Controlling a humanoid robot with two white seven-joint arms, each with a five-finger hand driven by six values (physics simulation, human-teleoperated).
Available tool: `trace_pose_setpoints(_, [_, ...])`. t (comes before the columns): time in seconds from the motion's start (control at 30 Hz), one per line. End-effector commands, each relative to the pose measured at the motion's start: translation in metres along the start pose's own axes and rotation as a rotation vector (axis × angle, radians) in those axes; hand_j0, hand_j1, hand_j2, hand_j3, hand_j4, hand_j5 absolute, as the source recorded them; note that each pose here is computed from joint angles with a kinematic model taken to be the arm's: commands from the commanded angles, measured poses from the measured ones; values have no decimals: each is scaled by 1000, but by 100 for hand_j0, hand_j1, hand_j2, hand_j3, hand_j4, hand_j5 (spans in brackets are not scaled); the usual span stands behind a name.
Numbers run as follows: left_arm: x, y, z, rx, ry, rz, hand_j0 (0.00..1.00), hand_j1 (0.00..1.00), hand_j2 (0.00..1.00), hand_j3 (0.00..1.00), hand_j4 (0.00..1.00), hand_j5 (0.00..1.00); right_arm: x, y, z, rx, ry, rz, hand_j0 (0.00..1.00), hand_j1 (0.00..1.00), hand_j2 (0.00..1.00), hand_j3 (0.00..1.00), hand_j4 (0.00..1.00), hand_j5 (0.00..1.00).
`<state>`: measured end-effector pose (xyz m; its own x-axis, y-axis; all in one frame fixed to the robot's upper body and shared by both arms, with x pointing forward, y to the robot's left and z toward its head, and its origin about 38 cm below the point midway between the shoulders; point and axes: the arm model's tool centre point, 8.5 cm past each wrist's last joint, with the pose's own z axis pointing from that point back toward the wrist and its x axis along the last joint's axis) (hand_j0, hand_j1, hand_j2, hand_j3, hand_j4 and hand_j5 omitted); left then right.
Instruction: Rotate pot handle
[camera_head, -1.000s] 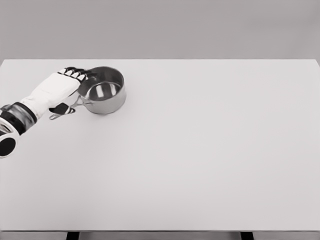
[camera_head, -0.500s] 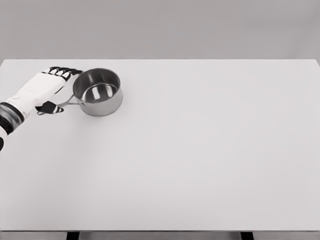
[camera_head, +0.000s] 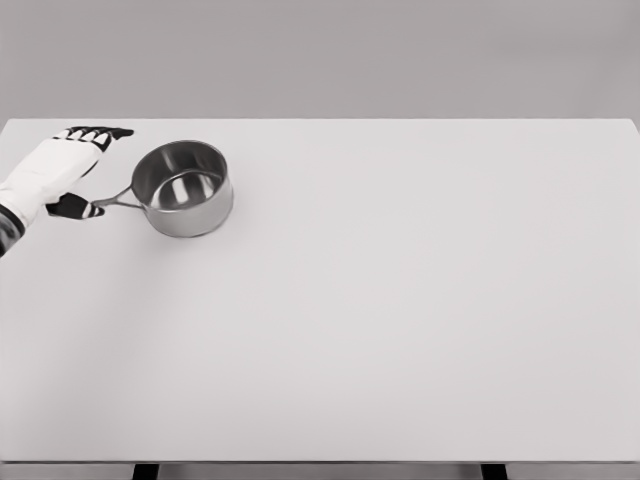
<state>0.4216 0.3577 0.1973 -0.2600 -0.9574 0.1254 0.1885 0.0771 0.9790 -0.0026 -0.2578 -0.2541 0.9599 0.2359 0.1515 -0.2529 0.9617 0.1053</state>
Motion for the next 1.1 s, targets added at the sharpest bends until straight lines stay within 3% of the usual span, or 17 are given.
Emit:
trace_pose_setpoints(0.0, [-7,-1,0,6,18,5,100,100,100,100,100,100,0,0,0,0,0,1,100,100,100,100,100,100])
trace_pose_setpoints(0.2, [-23,0,0,13,63,27,100,100,100,100,100,100,0,0,0,0,0,-1,100,100,100,100,100,100])
trace_pose_setpoints(1.07, [-36,6,-2,37,77,54,100,100,100,100,100,100,0,0,0,0,0,1,100,100,100,100,100,100])
